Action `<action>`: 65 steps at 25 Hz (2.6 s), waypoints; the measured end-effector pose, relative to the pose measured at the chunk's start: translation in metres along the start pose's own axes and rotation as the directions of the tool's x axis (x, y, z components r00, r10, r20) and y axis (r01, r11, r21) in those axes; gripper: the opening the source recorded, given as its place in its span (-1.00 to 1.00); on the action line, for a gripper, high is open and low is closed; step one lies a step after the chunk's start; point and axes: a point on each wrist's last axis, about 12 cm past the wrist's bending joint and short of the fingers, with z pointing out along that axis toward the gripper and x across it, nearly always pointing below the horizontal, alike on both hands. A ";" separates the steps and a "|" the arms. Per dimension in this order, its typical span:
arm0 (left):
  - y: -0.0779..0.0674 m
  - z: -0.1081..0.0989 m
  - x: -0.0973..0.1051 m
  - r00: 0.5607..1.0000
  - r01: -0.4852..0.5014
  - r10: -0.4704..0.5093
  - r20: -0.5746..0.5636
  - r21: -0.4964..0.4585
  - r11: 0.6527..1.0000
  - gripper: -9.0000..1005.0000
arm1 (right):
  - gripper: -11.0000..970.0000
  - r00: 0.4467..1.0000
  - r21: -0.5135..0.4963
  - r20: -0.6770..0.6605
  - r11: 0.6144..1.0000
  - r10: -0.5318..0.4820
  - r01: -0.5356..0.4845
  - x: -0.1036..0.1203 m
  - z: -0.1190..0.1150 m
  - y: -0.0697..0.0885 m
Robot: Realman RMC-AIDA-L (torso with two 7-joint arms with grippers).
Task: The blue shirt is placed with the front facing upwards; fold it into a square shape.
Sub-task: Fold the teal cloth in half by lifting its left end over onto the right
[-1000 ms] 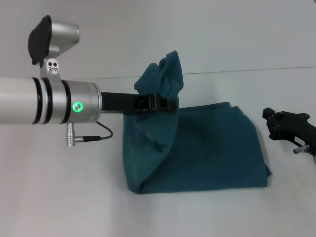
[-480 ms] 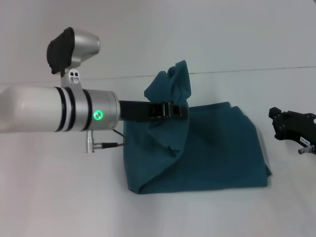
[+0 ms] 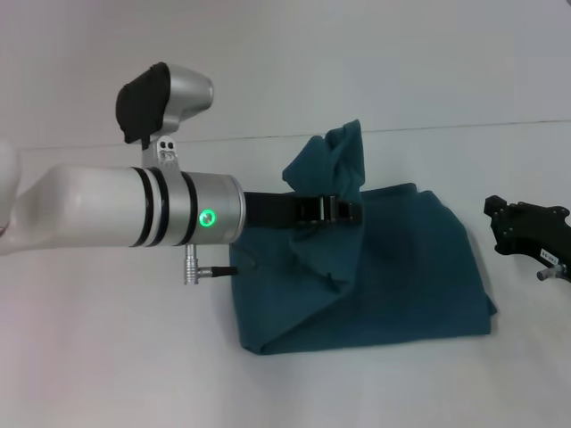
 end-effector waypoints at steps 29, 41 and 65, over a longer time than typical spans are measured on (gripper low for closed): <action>-0.027 -0.003 -0.016 0.995 -0.055 0.051 0.081 0.054 0.997 -0.68 | -0.95 1.000 -0.013 -0.020 1.000 -0.009 0.009 0.007 0.001 0.007; -0.026 0.015 -0.012 0.998 -0.010 0.007 0.062 0.059 0.998 -0.67 | -0.95 1.000 -0.002 -0.016 1.000 -0.014 0.014 0.007 0.001 0.006; -0.018 0.017 -0.013 0.993 0.001 -0.004 0.114 0.033 0.999 0.54 | -0.93 0.999 0.081 0.017 0.996 0.029 -0.031 0.005 -0.007 -0.010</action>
